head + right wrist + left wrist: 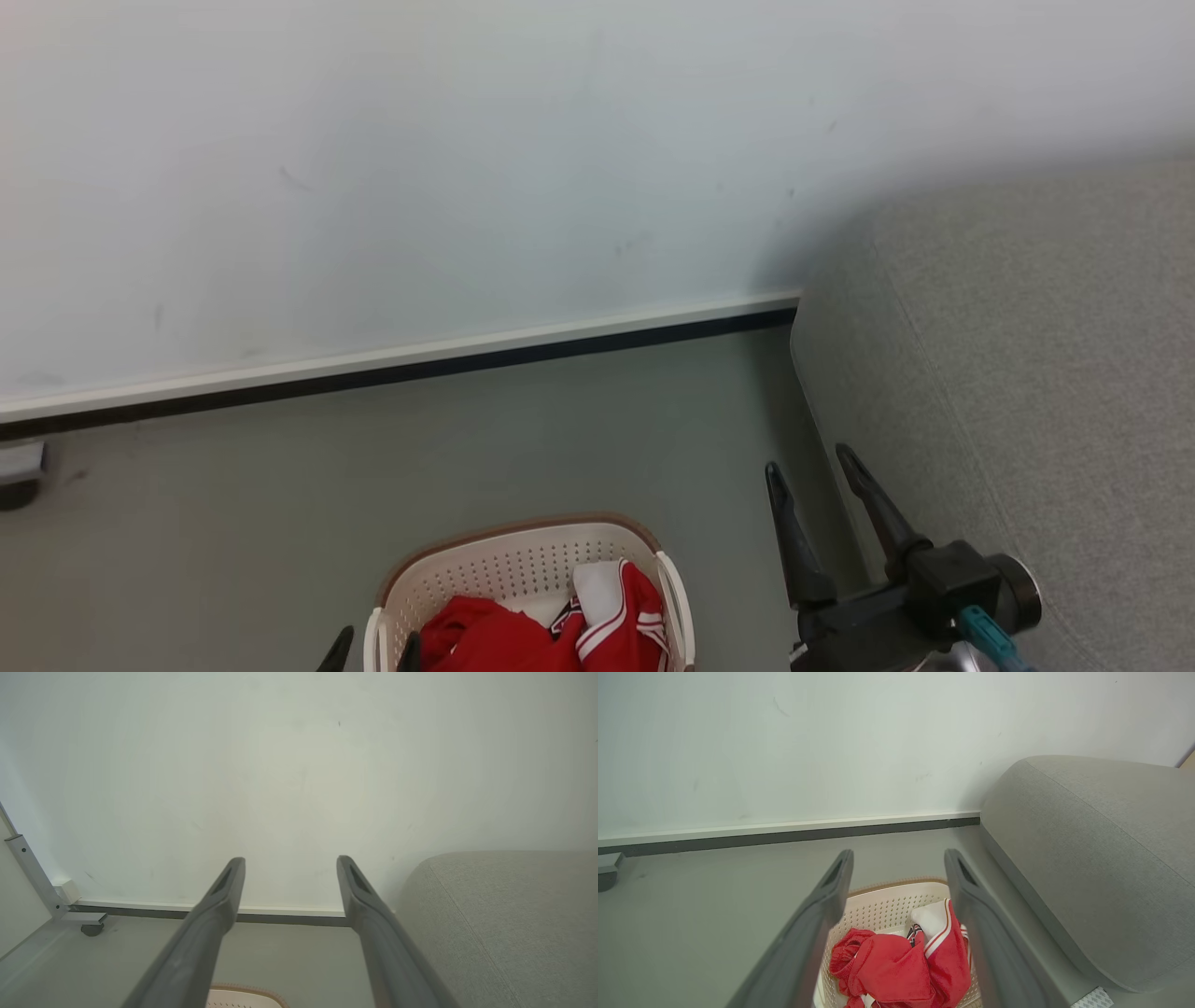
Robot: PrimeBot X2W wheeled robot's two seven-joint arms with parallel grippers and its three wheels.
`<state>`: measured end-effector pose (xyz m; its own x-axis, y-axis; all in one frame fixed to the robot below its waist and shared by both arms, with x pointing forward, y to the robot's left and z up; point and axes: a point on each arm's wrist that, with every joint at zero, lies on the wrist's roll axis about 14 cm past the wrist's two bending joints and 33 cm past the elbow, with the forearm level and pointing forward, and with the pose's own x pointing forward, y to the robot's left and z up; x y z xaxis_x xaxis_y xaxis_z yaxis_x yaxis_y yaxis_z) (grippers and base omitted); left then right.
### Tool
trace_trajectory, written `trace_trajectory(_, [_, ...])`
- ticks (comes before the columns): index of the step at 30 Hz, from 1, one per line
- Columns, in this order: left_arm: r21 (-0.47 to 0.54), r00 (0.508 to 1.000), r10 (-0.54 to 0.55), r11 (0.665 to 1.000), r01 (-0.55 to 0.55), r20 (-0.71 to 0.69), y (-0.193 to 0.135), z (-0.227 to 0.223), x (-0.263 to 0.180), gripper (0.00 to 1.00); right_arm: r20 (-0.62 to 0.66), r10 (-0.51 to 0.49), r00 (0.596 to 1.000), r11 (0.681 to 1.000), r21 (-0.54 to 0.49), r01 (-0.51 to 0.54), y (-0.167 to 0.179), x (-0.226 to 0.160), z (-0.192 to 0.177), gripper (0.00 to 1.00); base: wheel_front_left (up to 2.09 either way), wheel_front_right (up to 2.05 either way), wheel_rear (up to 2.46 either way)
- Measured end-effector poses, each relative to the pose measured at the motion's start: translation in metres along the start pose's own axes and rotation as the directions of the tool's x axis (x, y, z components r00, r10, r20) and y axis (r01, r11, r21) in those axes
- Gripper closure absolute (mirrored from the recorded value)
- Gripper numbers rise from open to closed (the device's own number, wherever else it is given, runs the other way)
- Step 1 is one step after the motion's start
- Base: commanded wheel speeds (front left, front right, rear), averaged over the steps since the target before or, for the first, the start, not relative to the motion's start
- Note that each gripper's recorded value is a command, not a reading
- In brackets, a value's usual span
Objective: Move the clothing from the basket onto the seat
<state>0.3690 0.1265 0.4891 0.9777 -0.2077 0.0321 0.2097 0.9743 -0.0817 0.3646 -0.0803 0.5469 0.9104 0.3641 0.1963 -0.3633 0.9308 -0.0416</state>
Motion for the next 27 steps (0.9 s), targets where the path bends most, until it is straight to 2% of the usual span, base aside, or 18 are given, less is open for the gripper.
trace_trajectory(11, [-0.014, 0.982, -0.148, 0.989, 0.147, -0.116, -0.036, -0.042, 0.043, 0.0, 0.072, 0.005, 0.997, 1.0, -0.013, -0.004, -0.014, 0.037, 0.014, 0.0, 0.0, 0.0, 0.0])
trace_trajectory(18, [-0.04, 0.948, -0.259, 0.966, 0.256, -0.185, -0.058, -0.074, 0.079, 0.0, 0.119, 0.012, 0.993, 1.0, -0.013, -0.01, -0.026, 0.069, 0.016, 0.0, 0.0, 0.0, 0.0])
trace_trajectory(27, [-0.086, 0.881, -0.363, 0.931, 0.354, -0.303, -0.077, -0.136, 0.112, 0.0, 0.121, 0.006, 0.993, 1.0, -0.009, -0.005, -0.042, 0.098, -0.007, 0.0, 0.0, 0.0, 0.0])
